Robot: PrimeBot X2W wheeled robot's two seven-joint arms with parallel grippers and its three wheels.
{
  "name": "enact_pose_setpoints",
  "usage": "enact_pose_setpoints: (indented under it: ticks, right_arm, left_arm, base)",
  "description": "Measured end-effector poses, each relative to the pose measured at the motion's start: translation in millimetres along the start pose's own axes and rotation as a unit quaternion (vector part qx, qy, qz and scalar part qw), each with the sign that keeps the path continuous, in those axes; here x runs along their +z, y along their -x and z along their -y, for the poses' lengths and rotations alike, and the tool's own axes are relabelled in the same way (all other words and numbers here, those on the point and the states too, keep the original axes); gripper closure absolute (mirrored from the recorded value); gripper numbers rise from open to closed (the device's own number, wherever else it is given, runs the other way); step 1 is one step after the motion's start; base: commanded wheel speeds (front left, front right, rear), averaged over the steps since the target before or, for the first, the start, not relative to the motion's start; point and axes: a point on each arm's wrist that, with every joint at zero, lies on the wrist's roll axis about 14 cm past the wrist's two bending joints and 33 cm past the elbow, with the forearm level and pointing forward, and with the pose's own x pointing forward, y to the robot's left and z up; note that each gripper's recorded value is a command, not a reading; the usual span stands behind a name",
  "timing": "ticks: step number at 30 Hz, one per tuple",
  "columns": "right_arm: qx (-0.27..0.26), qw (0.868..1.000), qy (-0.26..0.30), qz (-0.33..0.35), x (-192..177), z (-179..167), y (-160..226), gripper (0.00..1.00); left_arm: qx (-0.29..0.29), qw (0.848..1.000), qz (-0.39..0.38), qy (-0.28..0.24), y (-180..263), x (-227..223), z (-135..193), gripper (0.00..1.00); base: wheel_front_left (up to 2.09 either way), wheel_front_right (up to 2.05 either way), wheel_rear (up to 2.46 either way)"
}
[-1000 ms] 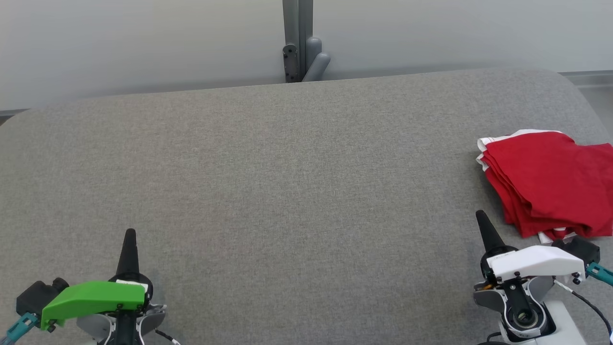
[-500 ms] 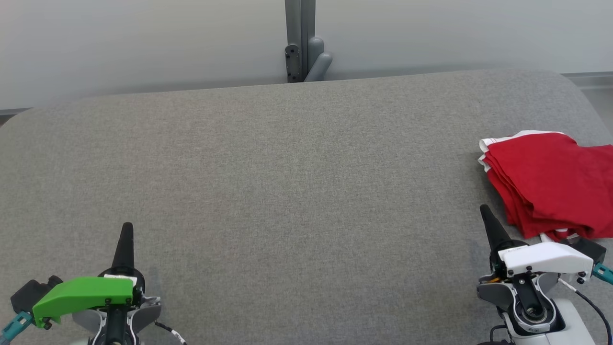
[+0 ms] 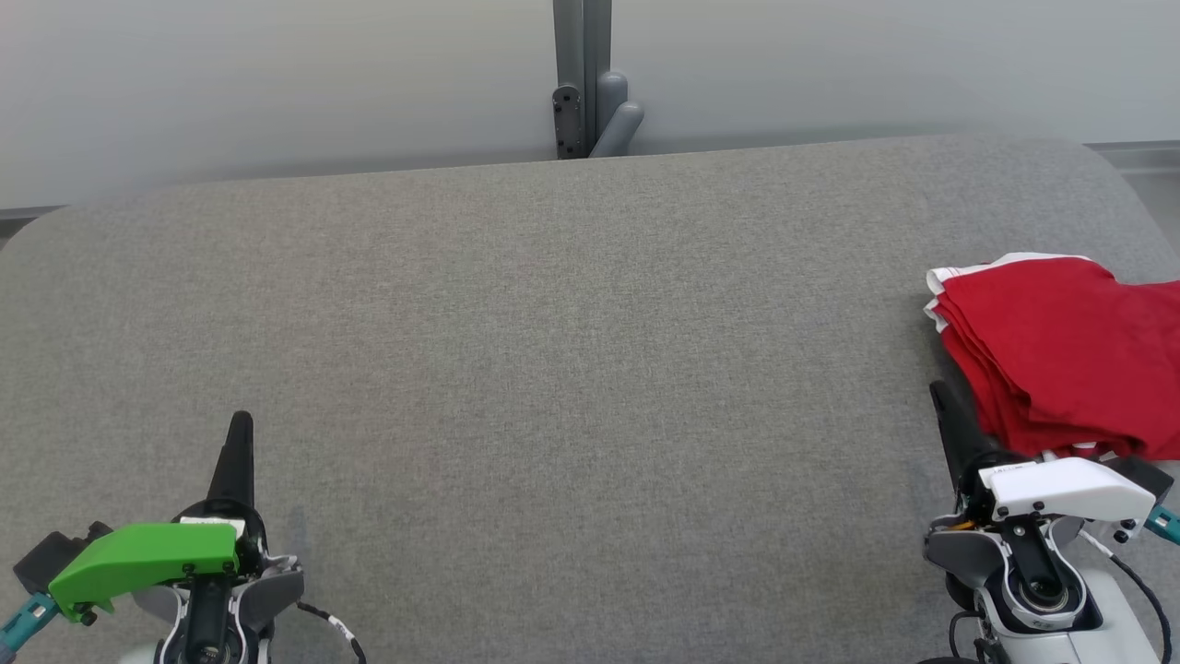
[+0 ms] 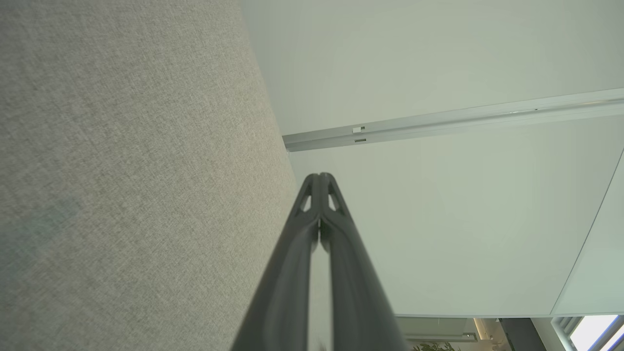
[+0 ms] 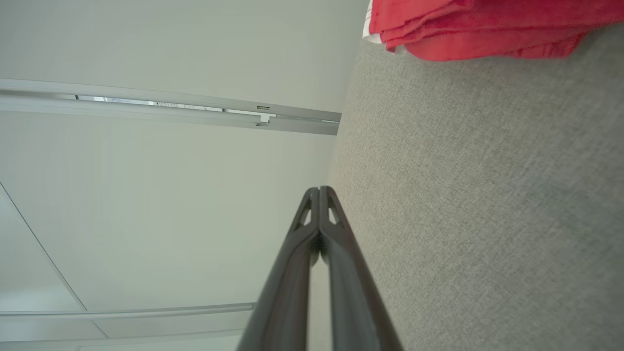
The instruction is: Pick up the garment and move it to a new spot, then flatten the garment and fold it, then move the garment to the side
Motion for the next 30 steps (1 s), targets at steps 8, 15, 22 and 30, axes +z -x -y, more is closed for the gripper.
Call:
enact_pose_setpoints:
  ticks: [8,15,22,30]
  right_arm:
    - [0.009,0.999,-0.03,0.001,2,-5,-2,1.0]
    - [0.016,0.998,-0.056,0.0,4,-9,-3,1.0]
    - [0.023,0.997,-0.08,0.0,5,-13,-4,1.0]
    - [0.027,0.995,-0.091,-0.001,5,-14,-4,1.0]
  left_arm:
    - [-0.008,1.0,-0.001,0.029,-1,2,5,1.0]
    - [-0.017,0.999,-0.002,0.051,-2,4,10,1.0]
    - [-0.025,0.997,-0.004,0.073,-3,6,15,1.0]
    - [-0.029,0.996,-0.004,0.086,-3,7,18,1.0]
  base:
    - [0.0,0.0,0.0]
    - [0.0,0.0,0.0]
    - [0.0,0.0,0.0]
    - [0.0,0.0,0.0]
